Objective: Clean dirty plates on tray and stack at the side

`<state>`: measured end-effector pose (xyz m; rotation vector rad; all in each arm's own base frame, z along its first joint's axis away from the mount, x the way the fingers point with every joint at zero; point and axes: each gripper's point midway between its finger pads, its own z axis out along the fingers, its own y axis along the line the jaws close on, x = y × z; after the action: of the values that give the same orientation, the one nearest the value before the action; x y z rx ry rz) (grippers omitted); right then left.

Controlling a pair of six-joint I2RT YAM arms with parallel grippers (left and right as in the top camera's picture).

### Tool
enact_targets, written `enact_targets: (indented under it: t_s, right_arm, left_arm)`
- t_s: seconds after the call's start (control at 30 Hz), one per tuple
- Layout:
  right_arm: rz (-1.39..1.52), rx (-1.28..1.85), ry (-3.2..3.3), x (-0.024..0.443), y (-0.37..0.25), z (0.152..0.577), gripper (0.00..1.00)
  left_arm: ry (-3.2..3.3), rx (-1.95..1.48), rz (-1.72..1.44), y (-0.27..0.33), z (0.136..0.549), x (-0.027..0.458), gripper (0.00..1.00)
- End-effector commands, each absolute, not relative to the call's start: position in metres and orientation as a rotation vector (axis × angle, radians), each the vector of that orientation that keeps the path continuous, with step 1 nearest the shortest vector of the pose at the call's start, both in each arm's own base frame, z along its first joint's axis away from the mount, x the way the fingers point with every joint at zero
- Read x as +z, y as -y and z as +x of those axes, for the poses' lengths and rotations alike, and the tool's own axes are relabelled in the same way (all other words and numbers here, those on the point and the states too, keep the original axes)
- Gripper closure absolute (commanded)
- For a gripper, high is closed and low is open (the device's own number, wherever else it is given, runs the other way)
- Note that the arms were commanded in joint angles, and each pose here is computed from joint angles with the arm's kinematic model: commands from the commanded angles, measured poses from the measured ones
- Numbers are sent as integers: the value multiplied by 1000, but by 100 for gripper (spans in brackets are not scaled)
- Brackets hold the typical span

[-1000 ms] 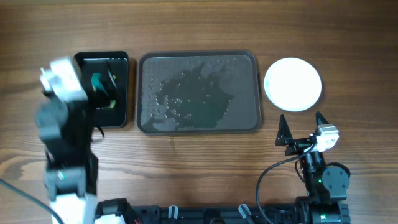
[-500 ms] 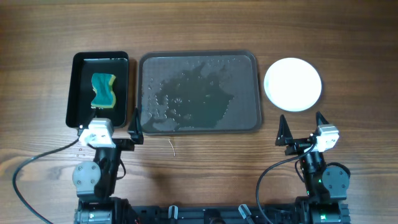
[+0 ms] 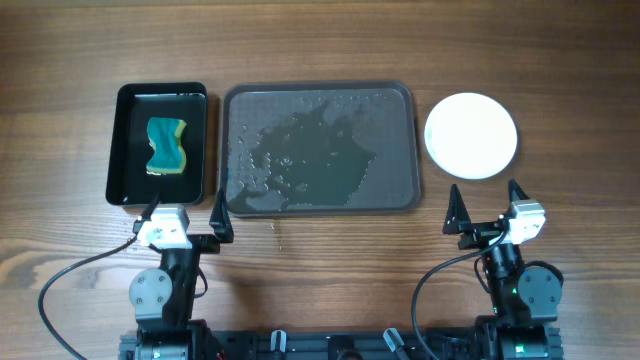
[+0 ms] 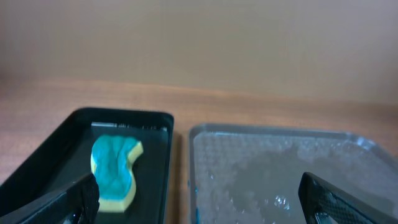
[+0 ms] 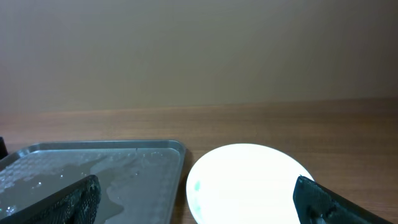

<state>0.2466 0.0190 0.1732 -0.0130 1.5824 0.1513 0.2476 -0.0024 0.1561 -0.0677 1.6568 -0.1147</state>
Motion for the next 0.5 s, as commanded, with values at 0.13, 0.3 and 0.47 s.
enact_targets:
  t_s: [0.13, 0.3, 0.47]
  right_arm:
    - [-13, 140, -1569, 176, -18, 246, 0]
    - [-13, 140, -1569, 176, -18, 246, 0]
    - [-13, 140, -1569, 176, -18, 246, 0]
  left_arm:
    - [-1643, -91, -70, 0, 246, 157, 0]
    - [-1641, -91, -70, 0, 246, 157, 0]
    - [-1641, -91, -70, 0, 246, 157, 0]
